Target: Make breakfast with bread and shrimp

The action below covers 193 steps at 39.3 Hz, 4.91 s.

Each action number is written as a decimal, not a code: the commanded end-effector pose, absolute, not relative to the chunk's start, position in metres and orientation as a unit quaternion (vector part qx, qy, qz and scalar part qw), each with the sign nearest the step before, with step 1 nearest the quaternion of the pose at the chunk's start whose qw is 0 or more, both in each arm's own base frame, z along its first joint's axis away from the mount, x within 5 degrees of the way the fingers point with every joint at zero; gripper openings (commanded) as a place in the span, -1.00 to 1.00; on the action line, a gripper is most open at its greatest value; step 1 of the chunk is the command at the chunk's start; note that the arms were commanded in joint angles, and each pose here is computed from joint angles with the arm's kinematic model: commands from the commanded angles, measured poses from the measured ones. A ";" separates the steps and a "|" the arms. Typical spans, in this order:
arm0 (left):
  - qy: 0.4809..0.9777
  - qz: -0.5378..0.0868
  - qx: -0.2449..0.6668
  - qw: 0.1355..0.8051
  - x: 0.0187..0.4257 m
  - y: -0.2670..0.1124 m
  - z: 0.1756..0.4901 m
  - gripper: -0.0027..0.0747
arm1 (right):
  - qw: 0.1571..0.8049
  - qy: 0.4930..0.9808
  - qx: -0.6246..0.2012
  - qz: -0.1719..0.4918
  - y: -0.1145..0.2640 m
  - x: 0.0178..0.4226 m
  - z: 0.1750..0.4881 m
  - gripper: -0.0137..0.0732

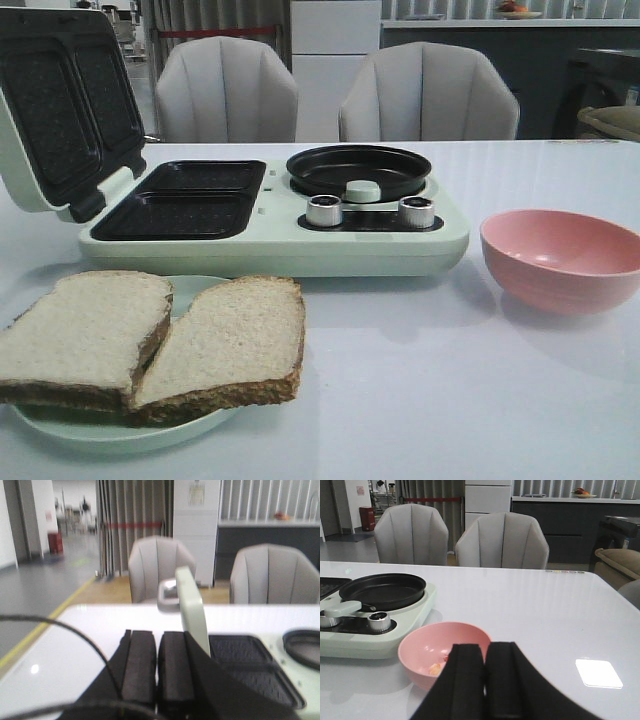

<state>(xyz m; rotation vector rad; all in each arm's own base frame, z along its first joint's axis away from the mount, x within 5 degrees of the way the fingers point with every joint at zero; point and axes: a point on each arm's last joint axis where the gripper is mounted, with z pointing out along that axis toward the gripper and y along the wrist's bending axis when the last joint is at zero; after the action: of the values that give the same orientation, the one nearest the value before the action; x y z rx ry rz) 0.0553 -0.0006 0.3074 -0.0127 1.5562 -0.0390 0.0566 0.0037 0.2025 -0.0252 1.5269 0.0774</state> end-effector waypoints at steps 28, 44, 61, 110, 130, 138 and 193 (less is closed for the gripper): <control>0.710 -0.027 -0.011 0.704 0.069 -0.001 0.313 0.56 | 0.765 0.642 -0.013 0.034 0.004 0.053 0.217 -0.33; 0.715 -0.007 0.020 0.699 0.069 -0.002 0.312 0.58 | 0.765 0.642 -0.013 0.034 0.004 0.053 0.217 -0.33; 0.750 0.021 0.142 0.646 0.068 -0.008 0.299 0.58 | 0.765 0.642 -0.013 0.034 0.004 0.053 0.217 -0.33; 0.653 0.249 0.637 0.326 0.147 -0.098 0.194 0.58 | 0.765 0.642 -0.013 0.034 0.004 0.053 0.217 -0.33; 0.638 0.263 0.670 0.274 0.174 -0.115 0.168 0.58 | 0.765 0.642 -0.013 0.034 0.004 0.053 0.217 -0.33; 0.643 0.256 0.673 0.262 0.185 -0.128 0.160 0.58 | 0.765 0.642 -0.013 0.034 0.004 0.053 0.217 -0.33; 0.661 0.282 0.563 0.407 0.192 -0.123 0.241 -0.50 | 0.765 0.642 -0.013 0.034 0.004 0.053 0.217 -0.33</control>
<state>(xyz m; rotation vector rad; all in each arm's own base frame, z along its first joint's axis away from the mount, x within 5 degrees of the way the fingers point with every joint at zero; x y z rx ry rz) 0.1910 -0.1231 0.2155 1.5191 1.7221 0.7003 0.0566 0.0037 0.2025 -0.0252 1.5269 0.0774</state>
